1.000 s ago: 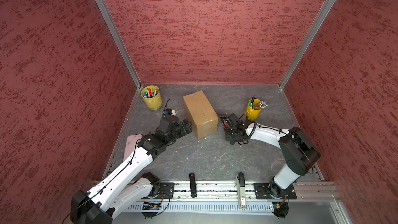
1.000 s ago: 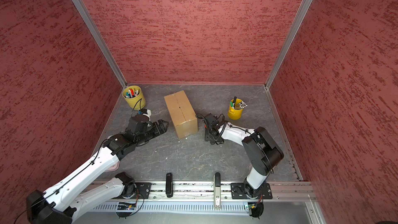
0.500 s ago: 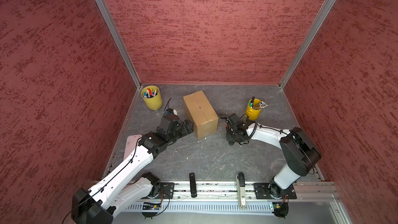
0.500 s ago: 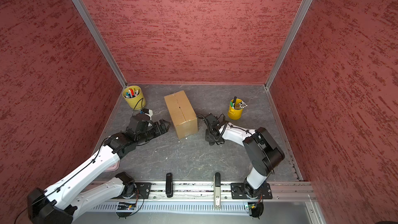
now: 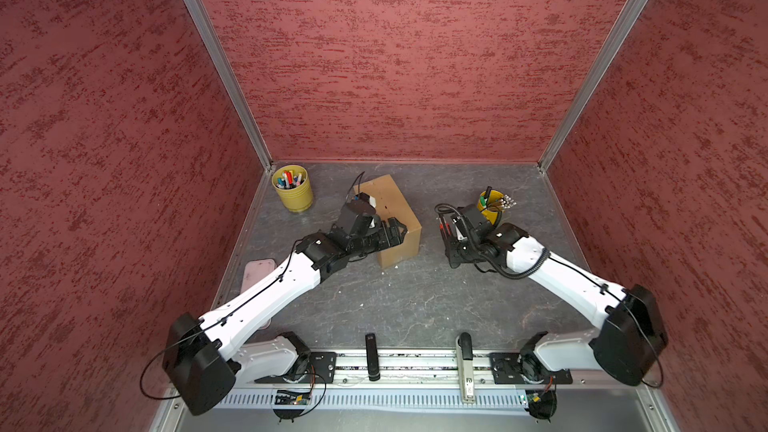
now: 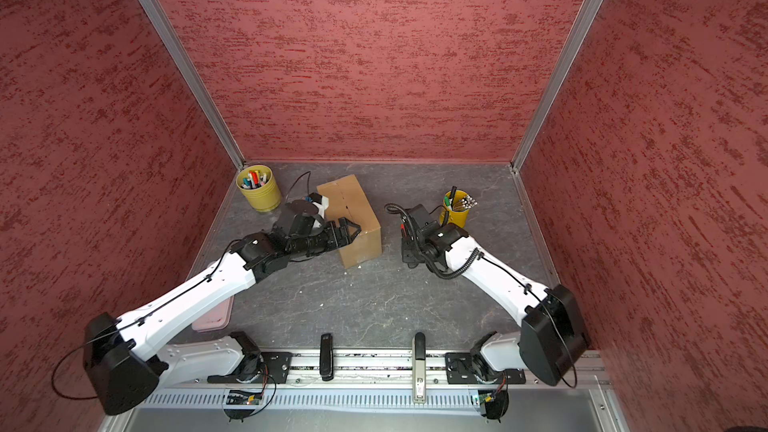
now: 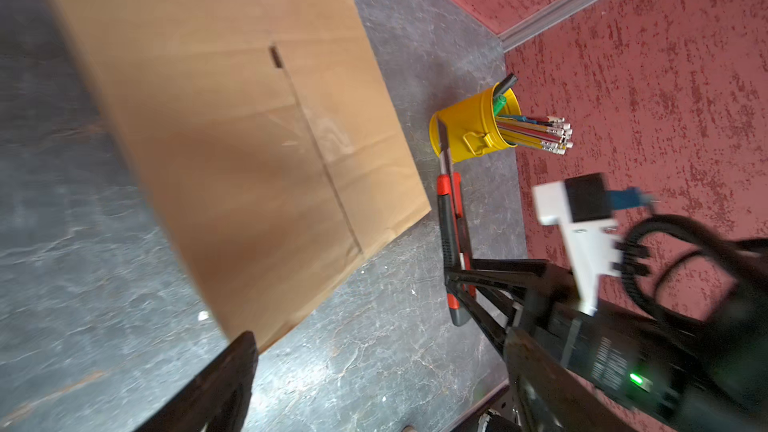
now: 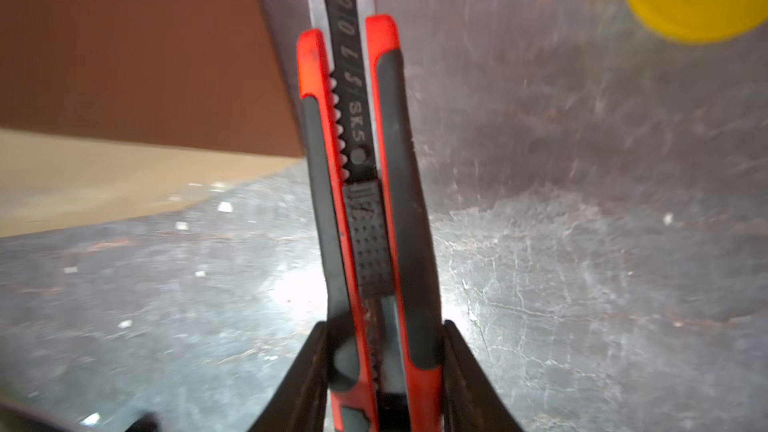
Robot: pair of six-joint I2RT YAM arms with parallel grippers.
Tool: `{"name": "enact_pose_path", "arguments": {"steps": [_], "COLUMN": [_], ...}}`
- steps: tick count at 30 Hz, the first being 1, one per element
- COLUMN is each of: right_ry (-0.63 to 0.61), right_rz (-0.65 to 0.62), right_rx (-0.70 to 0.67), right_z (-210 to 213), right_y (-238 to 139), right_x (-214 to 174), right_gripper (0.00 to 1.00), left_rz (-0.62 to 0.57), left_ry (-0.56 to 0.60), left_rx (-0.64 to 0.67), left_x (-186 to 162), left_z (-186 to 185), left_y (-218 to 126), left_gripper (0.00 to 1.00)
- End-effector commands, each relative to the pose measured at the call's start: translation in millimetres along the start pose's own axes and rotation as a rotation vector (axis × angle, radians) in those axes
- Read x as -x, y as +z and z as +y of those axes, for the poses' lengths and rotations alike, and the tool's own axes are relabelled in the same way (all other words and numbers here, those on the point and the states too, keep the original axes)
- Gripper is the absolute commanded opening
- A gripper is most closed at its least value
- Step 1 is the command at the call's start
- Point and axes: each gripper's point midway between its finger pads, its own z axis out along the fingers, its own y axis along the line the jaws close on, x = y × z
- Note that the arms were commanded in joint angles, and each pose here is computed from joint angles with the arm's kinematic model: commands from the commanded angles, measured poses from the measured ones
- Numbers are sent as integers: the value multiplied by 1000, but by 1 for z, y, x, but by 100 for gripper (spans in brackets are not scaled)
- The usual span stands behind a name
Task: Unpack the express box
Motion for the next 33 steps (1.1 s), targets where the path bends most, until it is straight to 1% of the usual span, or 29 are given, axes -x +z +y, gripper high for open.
{"name": "enact_pose_path", "arguments": {"steps": [1,6,11,14,17,21,23,30,33], "right_ry": [-50,-81,-86,-92,-95,-94,-95,-85,-74], "right_rz": [-42,-90,-120,-126,-129,-148,-150,-161,-165], "right_rx": [38,101,177,188,194,215,227,228,241], "right_z": [7,19,32,34,35,39,41,42,44], "right_y": [-33,-58,-72,-75,-78,-85,-86,-83,-81], "right_x": [12,21,25,26,26,29,30,33,35], "right_gripper": [4,3,3,3,3,3,3,2,3], "left_rz": [-25,-7,25,41,57,73,80,85,89], "left_ry": [44,76,88,98,104,105,102,96,86], "left_rx": [-136,-215,-275,-307,-322,-327,-329,-347,-343], "left_x": [16,22,21,20,18,14,13,12,10], "left_z": [-44,-78,-101,-116,-124,-127,-127,-131,-127], "left_y": [8,33,60,74,86,96,100,103,105], "left_gripper": [91,89,86,82,79,75,69,37,27]}}
